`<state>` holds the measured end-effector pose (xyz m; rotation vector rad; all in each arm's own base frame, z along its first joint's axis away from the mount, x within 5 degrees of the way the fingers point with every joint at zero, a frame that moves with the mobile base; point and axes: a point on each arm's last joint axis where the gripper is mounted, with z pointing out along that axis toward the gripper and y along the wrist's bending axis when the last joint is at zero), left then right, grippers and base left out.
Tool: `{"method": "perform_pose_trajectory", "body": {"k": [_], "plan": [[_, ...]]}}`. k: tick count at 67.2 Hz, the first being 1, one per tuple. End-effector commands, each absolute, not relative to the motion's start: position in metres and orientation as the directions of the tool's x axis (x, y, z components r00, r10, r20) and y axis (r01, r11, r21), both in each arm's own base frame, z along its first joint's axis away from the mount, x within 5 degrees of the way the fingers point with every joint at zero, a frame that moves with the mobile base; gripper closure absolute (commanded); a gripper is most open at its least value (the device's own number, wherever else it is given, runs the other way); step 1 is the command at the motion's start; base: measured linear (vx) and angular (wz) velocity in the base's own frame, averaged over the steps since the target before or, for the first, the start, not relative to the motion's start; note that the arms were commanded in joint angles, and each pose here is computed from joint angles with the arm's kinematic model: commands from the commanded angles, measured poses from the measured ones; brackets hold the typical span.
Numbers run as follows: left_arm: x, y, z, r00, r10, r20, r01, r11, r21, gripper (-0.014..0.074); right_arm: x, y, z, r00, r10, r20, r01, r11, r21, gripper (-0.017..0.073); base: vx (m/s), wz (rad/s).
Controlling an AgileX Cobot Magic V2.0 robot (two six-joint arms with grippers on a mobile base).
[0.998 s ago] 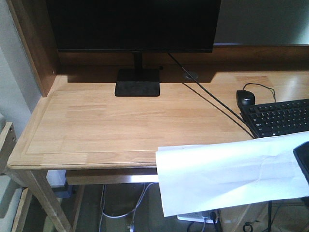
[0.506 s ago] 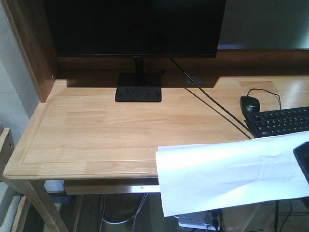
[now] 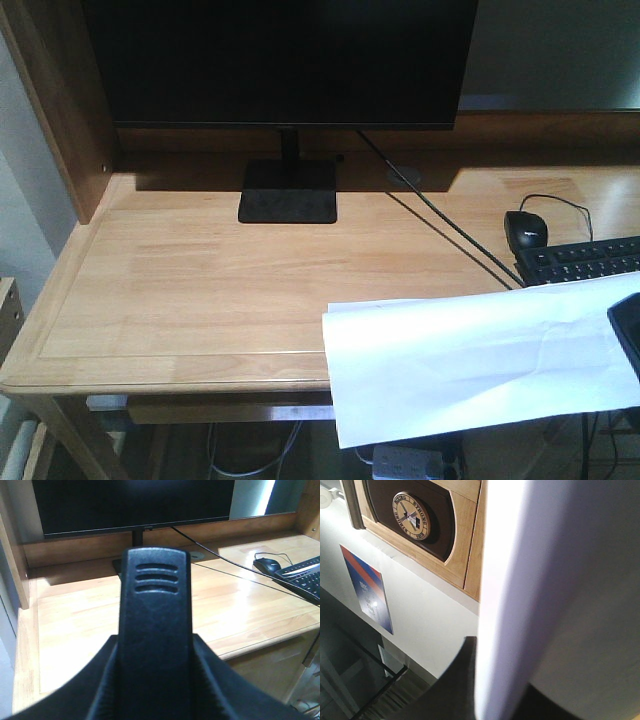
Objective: Grab stapler and paper to desk for stapling
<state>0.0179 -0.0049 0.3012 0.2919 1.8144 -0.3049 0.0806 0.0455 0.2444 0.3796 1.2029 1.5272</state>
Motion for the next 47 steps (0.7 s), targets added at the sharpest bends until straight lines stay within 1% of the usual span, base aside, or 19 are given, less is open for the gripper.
{"method": "perform_pose_trajectory", "body": {"k": [1, 47], "plan": [[0.0185, -0.0058, 0.32, -0.138, -0.01, -0.99, 0.368, 0.928, -0.06, 0.06, 0.0768, 0.0448, 0.2422, -0.346, 0.875, -0.339, -0.57, 0.091, 0.817, 0.0564, 0.06, 0.01], [0.0185, -0.0058, 0.32, -0.138, -0.01, -0.99, 0.368, 0.928, -0.06, 0.06, 0.0768, 0.0448, 0.2422, -0.346, 0.875, -0.339, -0.57, 0.091, 0.817, 0.0564, 0.04, 0.0]]}}
